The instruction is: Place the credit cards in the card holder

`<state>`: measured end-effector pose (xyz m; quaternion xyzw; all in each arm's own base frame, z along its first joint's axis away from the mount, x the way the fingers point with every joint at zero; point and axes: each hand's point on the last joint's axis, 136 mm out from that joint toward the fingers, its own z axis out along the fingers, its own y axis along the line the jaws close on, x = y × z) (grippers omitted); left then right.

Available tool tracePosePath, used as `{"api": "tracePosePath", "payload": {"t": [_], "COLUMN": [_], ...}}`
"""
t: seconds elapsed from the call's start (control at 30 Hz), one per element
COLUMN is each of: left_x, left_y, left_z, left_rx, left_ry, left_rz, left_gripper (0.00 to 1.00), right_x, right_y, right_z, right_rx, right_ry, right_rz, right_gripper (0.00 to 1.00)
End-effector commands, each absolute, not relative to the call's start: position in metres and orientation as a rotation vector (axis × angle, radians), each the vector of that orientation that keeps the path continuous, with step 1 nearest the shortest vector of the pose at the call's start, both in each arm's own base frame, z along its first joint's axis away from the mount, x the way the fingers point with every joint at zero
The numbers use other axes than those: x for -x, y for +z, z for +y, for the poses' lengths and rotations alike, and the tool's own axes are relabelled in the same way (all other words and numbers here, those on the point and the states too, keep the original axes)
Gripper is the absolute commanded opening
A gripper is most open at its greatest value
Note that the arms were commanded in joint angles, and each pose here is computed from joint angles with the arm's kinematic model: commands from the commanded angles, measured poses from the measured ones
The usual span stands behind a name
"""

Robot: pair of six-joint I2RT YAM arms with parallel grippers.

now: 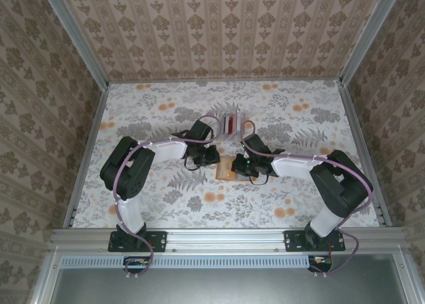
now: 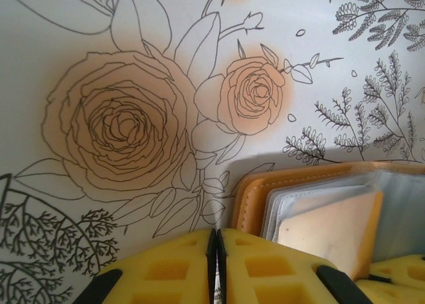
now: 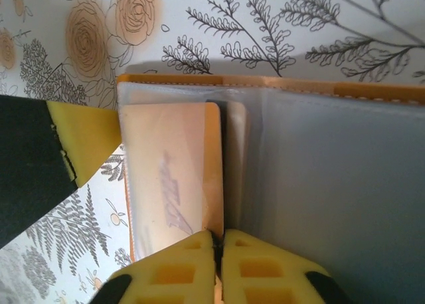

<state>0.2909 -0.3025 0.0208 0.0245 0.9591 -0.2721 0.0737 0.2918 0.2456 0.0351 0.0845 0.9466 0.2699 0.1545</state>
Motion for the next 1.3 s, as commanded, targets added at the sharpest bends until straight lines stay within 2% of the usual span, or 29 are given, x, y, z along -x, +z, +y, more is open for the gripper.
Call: {"api": "tracePosePath", "payload": {"t": [0.0,0.47,0.83,1.03,1.27], "left_x": [-0.277,-0.286,-0.288,-0.297,-0.297], "left_y": [0.016,0.024,0.025,0.028,0.025], "left_z": [-0.304,-0.301,-0.304,-0.307,-0.308], "left_rx": [-0.116,-0.118,-0.124,-0.142,-0.144], "left_ry": [-0.812,-0.810,-0.816,-0.813,-0.820], "left_rz": [2.915,2.895,2.897,2.886,2.893], "left_gripper": [0.15,0.15,0.15,0.15,0.15], "right_x": [-0.293,-0.292,-0.270,-0.248,-0.255], "right_y": [0.048,0.059,0.058,0.037,0.027], "right_z": [0.224,0.217,0.207,0.207,0.224], "right_rx": [-0.181,-0.107,-0.095,-0.123,-0.139], "right_ry": [0.587,0.520,0.557,0.617,0.691], "right_rz": [2.703,2.710,2.752,2.827,2.842], "right_gripper": [0.14,0.23,0.19,0.17,0.17]}}
